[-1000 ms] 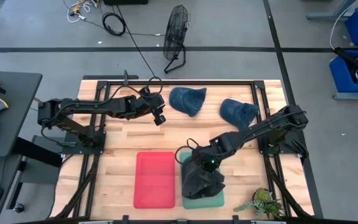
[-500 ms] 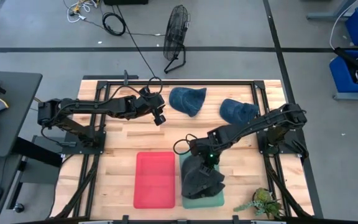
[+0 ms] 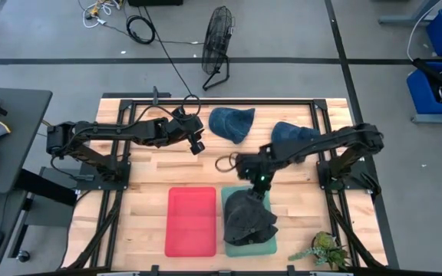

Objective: Pick & Place hat
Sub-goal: Put the right blue cap into the pink bin

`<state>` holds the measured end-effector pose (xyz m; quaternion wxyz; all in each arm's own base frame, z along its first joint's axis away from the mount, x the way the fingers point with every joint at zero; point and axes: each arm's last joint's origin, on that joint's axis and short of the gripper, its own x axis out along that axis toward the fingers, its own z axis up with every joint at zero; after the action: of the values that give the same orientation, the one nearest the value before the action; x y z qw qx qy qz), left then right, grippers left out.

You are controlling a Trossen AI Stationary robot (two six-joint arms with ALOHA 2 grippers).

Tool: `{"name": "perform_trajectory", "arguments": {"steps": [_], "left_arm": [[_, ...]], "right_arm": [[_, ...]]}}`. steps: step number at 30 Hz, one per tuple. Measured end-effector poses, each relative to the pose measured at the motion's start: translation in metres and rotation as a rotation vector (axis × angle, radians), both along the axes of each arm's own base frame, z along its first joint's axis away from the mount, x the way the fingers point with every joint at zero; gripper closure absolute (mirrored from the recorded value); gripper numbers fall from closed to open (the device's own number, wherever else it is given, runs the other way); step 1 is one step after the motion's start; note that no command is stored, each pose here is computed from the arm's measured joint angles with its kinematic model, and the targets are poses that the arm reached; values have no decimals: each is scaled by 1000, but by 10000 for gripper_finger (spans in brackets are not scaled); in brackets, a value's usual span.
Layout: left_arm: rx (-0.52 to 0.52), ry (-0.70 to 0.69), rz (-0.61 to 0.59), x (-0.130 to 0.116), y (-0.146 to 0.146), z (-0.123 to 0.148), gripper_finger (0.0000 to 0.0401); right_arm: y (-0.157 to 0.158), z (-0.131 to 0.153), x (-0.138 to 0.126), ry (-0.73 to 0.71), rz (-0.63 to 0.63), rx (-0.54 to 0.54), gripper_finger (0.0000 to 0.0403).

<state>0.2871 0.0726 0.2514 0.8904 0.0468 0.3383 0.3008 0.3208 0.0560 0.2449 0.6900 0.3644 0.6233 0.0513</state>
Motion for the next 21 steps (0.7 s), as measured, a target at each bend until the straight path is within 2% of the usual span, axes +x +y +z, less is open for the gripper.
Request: {"name": "perform_trajectory", "arguments": {"steps": [5,8,12,15,21], "left_arm": [[0,-1,0,0,0,0,261],[0,-1,0,0,0,0,261],[1,-4,0,0,0,0,261],[0,-4,0,0,0,0,261],[1,-4,0,0,0,0,261]], "right_arm": [[-17,34,-16,-136,-16,-10,243],[-27,54,-31,-217,-28,-54,243],[-35,77,-52,-330,7,-178,243],[-36,88,-63,-422,78,-278,243],[-38,94,-70,-502,162,-447,243]]}}
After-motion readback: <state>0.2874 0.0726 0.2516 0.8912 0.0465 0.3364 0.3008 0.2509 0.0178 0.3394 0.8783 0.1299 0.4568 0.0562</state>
